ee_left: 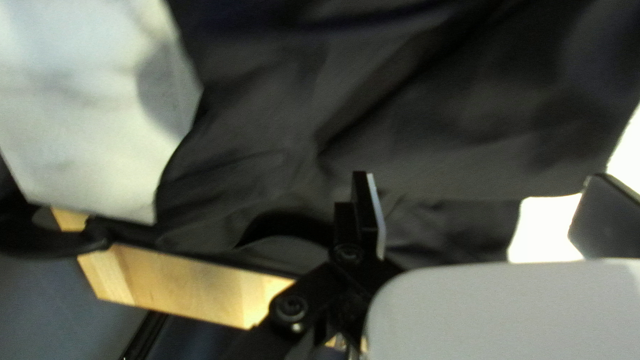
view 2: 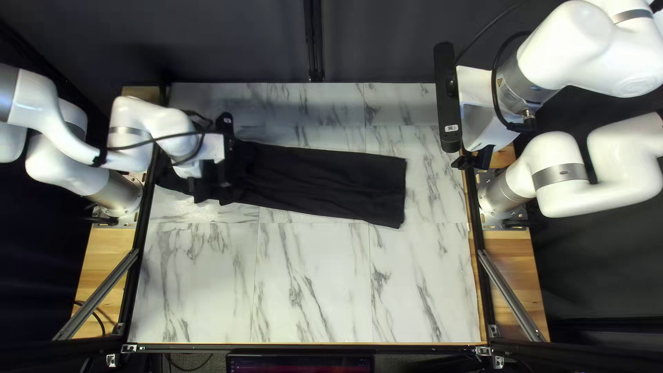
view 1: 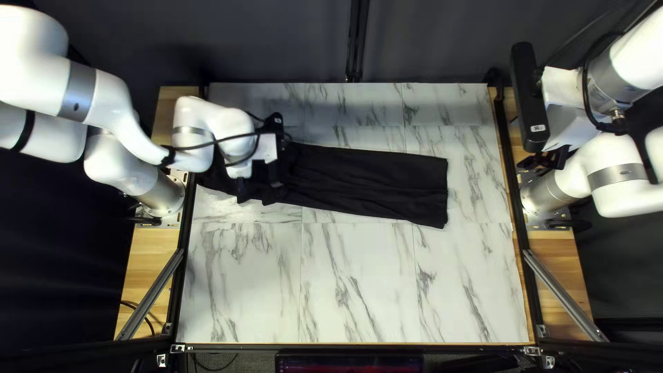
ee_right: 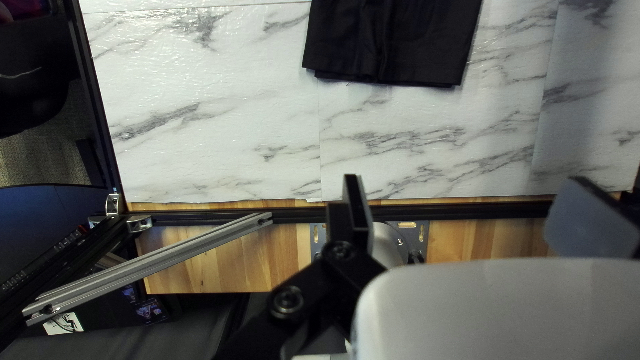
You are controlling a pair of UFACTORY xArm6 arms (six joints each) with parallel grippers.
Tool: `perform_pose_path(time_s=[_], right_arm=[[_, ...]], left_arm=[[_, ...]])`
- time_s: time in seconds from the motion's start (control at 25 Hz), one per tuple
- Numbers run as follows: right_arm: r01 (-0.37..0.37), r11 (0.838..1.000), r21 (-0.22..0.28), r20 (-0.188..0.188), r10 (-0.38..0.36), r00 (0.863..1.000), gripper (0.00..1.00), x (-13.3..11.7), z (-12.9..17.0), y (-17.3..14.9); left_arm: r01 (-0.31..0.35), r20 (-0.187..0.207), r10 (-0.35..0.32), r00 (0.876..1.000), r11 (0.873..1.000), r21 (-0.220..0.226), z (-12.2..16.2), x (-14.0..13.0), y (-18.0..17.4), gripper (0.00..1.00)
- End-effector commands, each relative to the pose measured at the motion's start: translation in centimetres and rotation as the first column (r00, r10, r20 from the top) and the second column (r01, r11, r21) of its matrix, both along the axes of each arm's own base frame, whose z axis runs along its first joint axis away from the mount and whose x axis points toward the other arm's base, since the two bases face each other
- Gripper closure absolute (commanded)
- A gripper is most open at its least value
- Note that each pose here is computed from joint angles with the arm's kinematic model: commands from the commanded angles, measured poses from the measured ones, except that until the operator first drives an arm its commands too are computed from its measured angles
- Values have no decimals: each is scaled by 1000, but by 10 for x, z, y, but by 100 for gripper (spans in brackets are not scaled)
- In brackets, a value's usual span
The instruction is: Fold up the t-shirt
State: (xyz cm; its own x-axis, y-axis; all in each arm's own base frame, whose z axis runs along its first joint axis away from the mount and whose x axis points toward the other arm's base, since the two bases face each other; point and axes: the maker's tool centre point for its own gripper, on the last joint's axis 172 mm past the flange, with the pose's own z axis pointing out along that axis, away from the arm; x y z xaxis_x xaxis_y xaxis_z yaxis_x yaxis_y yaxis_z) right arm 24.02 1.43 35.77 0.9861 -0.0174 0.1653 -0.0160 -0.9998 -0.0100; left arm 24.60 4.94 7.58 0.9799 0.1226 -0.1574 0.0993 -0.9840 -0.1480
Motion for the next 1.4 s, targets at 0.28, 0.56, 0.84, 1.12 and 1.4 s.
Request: perform_pose_path(time_s=[0.28,0.56,0.84,1.12,1.4], right_arm=[[0,1000,0,0,0,1000,0,0,0,0],[0,1000,0,0,0,1000,0,0,0,0],[0,1000,0,0,0,1000,0,0,0,0],[0,1000,0,0,0,1000,0,0,0,0],[0,1000,0,0,0,1000,0,0,0,0]], left_arm=[[91,40,-91,995,996,-6,1,58,-41,0],[110,85,-110,990,994,1,4,87,-25,0],[84,131,-88,987,996,36,-10,115,-27,0],[31,148,-43,988,996,86,-21,127,-18,0],[4,95,-18,995,990,143,-31,122,8,0]])
